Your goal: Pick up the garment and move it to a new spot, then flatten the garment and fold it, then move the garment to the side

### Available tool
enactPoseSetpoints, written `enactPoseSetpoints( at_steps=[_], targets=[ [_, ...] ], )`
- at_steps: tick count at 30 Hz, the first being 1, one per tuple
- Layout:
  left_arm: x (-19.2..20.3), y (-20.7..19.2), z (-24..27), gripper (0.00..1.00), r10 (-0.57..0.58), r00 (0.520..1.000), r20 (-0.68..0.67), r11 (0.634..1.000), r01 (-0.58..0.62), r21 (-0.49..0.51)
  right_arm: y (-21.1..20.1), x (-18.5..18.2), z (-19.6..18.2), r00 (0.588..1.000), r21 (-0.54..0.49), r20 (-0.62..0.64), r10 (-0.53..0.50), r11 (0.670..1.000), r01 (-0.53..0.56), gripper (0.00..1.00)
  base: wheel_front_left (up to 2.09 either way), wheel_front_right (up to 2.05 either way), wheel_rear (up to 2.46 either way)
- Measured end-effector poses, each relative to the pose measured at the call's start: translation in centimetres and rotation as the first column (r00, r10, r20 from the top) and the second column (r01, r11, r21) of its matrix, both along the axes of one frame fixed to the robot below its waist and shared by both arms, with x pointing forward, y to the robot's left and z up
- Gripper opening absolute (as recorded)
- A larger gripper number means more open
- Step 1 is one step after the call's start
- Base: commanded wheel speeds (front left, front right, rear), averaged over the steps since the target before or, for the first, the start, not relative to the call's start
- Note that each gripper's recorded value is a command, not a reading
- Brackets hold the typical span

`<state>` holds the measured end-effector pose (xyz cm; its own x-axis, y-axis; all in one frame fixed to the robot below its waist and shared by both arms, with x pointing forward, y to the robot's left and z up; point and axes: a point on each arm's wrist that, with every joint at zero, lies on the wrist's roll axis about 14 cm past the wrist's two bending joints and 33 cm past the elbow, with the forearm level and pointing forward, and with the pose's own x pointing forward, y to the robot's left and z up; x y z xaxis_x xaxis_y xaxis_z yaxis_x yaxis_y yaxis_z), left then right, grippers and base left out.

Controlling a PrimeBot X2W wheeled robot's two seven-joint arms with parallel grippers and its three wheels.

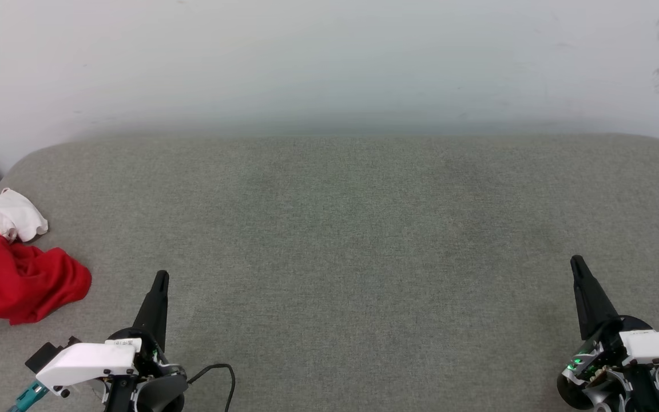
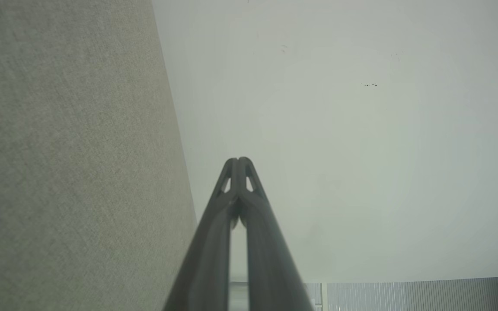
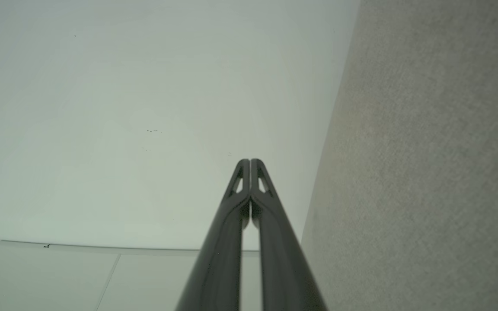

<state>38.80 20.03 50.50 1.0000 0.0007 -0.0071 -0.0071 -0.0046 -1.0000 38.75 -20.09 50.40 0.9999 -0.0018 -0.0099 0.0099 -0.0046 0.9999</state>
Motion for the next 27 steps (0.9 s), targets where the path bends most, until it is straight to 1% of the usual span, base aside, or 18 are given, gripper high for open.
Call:
enactPoseSetpoints(
  at_steps=[22, 23, 27],
  targets=[
    [0.0, 0.0, 0.0, 0.0, 0.0, 1.0, 0.0, 1.0, 0.0, 0.0, 0.0, 0.0, 0.0, 1.0, 0.0, 0.0, 0.0, 1.0, 0.0, 0.0, 0.0, 0.0, 0.0],
    [0.0, 0.0, -0.1, 1.0, 0.0, 1.0, -0.002, 1.0, 0.0, 0.0, 0.0, 0.0, 0.0, 1.0, 0.0, -0.001, 0.0, 1.0, 0.0, 1.0, 0.0, 0.0, 0.0],
    [-0.8, -0.2, -1.9, 1.0, -0.001, 0.998, -0.058, 1.0, 0.001, -0.005, -0.1, -1.0, -2.0, 0.998, 0.003, -0.058, -0.005, 1.0, 0.005, 1.0, 0.0, 0.0, 0.0]
  ],
)
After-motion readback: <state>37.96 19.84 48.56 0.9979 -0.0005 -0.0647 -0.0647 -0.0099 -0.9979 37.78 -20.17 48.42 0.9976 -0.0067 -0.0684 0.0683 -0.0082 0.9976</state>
